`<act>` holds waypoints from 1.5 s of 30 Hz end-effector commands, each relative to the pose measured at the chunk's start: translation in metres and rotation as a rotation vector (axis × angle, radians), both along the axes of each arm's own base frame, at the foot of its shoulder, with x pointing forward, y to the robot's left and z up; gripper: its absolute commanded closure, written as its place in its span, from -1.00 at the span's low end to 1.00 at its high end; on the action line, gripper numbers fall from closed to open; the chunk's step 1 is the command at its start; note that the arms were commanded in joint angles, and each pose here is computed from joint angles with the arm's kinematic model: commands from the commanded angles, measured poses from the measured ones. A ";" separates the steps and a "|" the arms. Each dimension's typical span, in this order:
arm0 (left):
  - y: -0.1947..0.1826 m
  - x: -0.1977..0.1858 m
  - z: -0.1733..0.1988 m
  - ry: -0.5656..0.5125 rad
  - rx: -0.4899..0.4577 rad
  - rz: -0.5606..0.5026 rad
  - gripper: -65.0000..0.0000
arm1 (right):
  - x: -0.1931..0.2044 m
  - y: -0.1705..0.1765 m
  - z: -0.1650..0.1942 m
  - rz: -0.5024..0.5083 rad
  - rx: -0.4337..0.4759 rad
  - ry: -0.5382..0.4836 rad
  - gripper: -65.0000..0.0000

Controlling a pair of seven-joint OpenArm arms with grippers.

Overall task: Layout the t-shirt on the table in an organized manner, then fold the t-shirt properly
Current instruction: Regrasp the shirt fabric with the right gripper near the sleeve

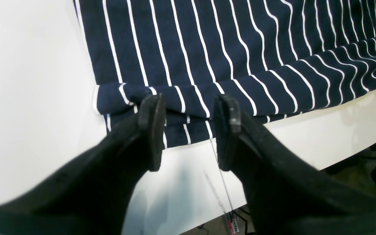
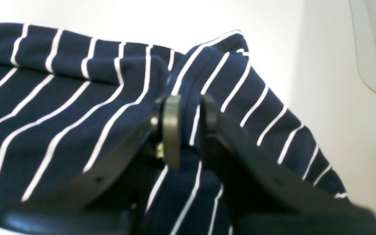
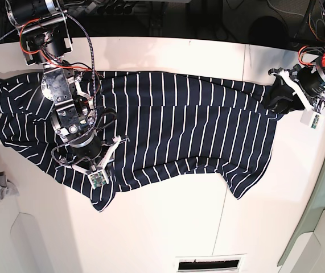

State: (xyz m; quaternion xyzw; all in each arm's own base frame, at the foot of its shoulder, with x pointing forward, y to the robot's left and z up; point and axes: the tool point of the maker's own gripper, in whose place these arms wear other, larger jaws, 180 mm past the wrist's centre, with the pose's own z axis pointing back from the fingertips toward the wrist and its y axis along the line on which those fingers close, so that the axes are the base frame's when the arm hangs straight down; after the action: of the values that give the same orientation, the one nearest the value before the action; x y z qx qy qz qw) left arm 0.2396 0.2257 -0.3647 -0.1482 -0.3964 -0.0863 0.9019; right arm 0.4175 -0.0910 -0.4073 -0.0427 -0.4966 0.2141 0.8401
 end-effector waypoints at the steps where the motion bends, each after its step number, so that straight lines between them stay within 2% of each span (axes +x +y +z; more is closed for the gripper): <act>1: 0.001 0.007 0.012 -0.047 -0.004 -0.007 0.17 | 0.015 -0.005 0.022 -0.026 0.000 -0.075 0.66; 10: 0.001 0.007 0.012 -0.047 -0.004 -0.007 0.17 | 0.018 -0.041 0.018 -0.146 0.005 -0.070 0.66; 13: 0.001 0.007 0.012 -0.047 -0.004 -0.006 0.17 | 0.013 -0.039 0.004 -0.128 0.014 -0.026 0.66; 15: 0.001 0.007 0.012 -0.048 -0.005 -0.007 0.17 | 0.008 -0.029 -0.005 -0.088 0.066 0.012 0.65; 18: 0.001 0.007 0.012 -0.047 -0.004 -0.007 0.17 | 0.004 -0.020 -0.005 -0.069 0.143 -0.009 0.33; 20: 0.001 0.007 0.012 -0.048 -0.004 -0.007 0.17 | 0.001 -0.017 -0.006 -0.059 0.156 -0.014 0.08; 22: 0.001 0.007 0.012 -0.048 -0.004 -0.007 0.17 | -0.001 -0.015 -0.008 -0.050 0.159 -0.008 -0.02; 29: 0.001 0.007 0.012 -0.047 -0.005 -0.007 0.17 | 0.001 -0.018 -0.007 -0.062 0.154 -0.015 -0.02; 38: 0.001 0.007 0.012 -0.046 -0.004 -0.007 0.17 | 0.023 -0.022 -0.001 -0.075 0.156 -0.055 -0.02; 45: 0.001 0.007 0.012 -0.047 -0.005 -0.007 0.17 | 0.030 -0.014 -0.014 -0.076 0.171 -0.008 -0.02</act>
State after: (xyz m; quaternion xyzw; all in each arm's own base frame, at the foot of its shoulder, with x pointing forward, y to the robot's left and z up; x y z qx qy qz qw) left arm 0.2401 0.2257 -0.3641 -0.1485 -0.3980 -0.0860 0.9012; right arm 0.4319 -0.1090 -0.4415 0.0052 -0.4860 0.1403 0.8626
